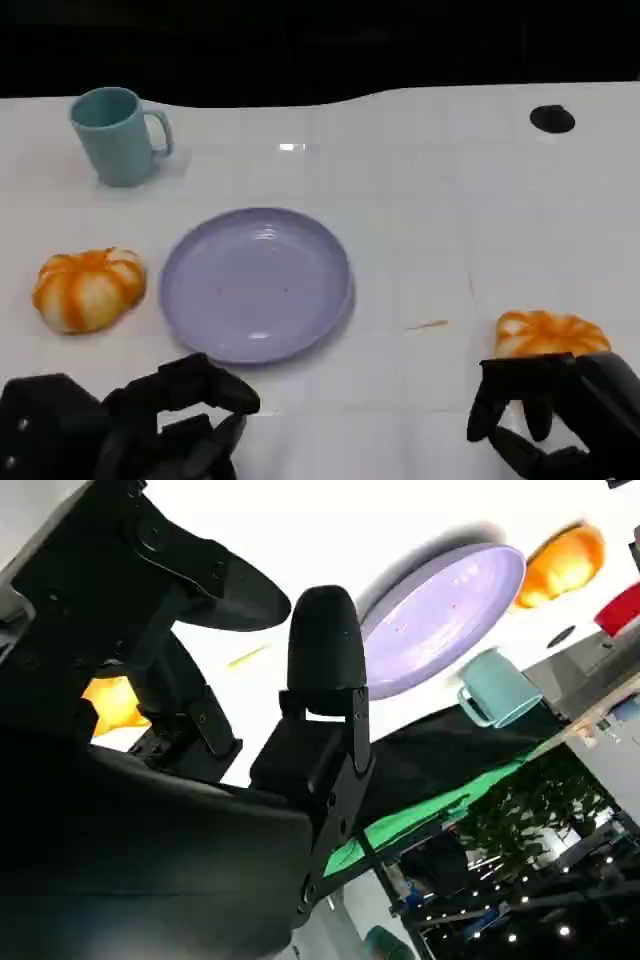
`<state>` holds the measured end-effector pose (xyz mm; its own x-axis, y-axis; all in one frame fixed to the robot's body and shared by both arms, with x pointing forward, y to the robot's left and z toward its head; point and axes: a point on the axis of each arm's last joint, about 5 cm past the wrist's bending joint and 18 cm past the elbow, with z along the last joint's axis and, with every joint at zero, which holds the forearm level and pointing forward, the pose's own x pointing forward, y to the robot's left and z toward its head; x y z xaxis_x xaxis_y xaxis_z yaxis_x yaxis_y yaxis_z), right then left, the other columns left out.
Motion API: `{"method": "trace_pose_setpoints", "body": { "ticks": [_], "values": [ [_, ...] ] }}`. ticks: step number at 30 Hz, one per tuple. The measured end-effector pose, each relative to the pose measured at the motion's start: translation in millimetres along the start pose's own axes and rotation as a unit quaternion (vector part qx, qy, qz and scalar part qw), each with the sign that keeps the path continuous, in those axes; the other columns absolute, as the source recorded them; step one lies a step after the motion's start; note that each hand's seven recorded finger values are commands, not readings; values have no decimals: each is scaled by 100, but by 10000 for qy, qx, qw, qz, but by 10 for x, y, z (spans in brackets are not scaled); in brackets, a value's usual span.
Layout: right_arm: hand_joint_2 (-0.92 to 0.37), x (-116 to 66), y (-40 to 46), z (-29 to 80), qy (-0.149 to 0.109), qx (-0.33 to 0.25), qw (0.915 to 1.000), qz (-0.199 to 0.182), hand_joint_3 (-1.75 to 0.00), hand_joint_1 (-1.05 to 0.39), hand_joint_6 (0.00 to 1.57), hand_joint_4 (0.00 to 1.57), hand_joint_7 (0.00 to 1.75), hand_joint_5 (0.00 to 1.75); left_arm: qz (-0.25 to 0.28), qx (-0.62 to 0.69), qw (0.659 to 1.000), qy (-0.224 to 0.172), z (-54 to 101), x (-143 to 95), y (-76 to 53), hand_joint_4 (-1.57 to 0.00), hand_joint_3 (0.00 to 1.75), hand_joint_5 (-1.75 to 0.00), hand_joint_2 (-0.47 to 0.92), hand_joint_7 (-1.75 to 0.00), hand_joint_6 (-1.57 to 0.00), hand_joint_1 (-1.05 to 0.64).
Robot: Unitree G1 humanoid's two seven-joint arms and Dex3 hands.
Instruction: Grasp the bread from the table and place it into the plate.
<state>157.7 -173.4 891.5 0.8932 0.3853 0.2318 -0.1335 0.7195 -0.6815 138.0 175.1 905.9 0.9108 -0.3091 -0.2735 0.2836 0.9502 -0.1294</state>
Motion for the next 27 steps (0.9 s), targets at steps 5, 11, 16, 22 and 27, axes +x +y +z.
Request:
{"method": "trace_pose_setpoints", "body": {
  "ticks": [5,11,16,22,27],
  "values": [
    [-20,1,0,-2,18,-1,10000,4,-131,-14,98,96,116,174,1,2,10000,0,0,0,0,-69,73,-175,75,-128,-67,-31],
    [-20,2,-1,-2,24,2,10000,2,-132,-15,97,97,116,175,0,-2,10000,-2,1,0,0,-70,73,-175,75,-127,-67,-31],
    [-20,2,-1,-2,24,3,10000,1,-132,-15,97,97,117,175,0,0,10000,-2,1,0,1,-68,74,-175,75,-127,-66,-31],
    [-20,2,-1,-2,24,1,10000,2,-132,-15,96,97,117,175,1,4,10000,-4,2,0,1,-69,74,-175,75,-127,-66,-30],
    [-20,2,-1,-2,23,1,10000,1,-132,-15,95,95,116,175,-2,7,10000,-14,6,-1,-1,-70,75,-175,75,-127,-67,-30]
  ]
}}
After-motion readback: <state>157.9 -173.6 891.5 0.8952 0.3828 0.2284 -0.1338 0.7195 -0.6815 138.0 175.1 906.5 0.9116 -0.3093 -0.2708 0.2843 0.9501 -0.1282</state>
